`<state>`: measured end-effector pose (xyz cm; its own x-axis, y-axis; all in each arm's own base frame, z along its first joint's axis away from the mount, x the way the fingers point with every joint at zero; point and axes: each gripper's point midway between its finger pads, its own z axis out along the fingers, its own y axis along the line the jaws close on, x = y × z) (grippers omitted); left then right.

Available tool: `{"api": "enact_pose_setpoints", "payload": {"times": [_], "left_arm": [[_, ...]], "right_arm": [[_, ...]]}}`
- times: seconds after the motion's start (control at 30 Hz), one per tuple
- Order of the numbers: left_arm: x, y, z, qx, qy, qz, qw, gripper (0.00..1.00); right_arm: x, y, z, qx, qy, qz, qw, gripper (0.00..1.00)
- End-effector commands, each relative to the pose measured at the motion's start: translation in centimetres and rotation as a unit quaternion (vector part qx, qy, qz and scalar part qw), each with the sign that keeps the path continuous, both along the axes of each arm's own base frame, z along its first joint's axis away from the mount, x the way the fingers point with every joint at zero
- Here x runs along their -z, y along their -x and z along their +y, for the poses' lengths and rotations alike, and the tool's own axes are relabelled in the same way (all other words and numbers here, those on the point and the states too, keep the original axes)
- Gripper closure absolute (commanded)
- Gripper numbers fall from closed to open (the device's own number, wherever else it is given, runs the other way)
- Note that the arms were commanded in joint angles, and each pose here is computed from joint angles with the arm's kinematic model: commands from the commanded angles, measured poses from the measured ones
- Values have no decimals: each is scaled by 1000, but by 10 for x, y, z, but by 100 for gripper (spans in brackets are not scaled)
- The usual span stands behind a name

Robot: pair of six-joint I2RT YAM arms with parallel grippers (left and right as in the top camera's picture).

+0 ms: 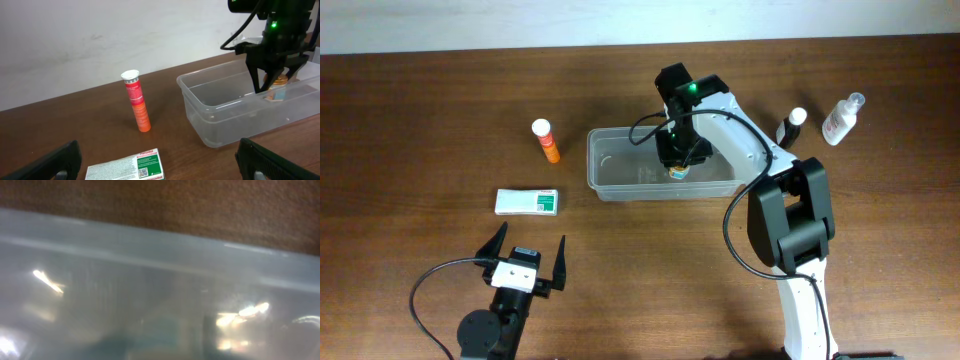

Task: Pack container
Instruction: 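Carry the jar into the clear container and release it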

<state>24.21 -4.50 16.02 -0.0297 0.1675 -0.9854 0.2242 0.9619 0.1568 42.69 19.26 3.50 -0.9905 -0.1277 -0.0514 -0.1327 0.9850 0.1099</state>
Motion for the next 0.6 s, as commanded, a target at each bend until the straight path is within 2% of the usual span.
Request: {"api": "enact_pose_setpoints", "payload": {"times": [0.0,0.13,0.57], "left_arm": [[1,0,2,-5,-8,-2,1000,0],[1,0,2,-5,-8,-2,1000,1],[1,0,2,-5,-8,-2,1000,0]], "right_arm": [[12,5,0,0,10,4,1000,63],[21,10,-2,0,13,12,1000,63],[17,11,-3,0,15,15,1000,51]]}}
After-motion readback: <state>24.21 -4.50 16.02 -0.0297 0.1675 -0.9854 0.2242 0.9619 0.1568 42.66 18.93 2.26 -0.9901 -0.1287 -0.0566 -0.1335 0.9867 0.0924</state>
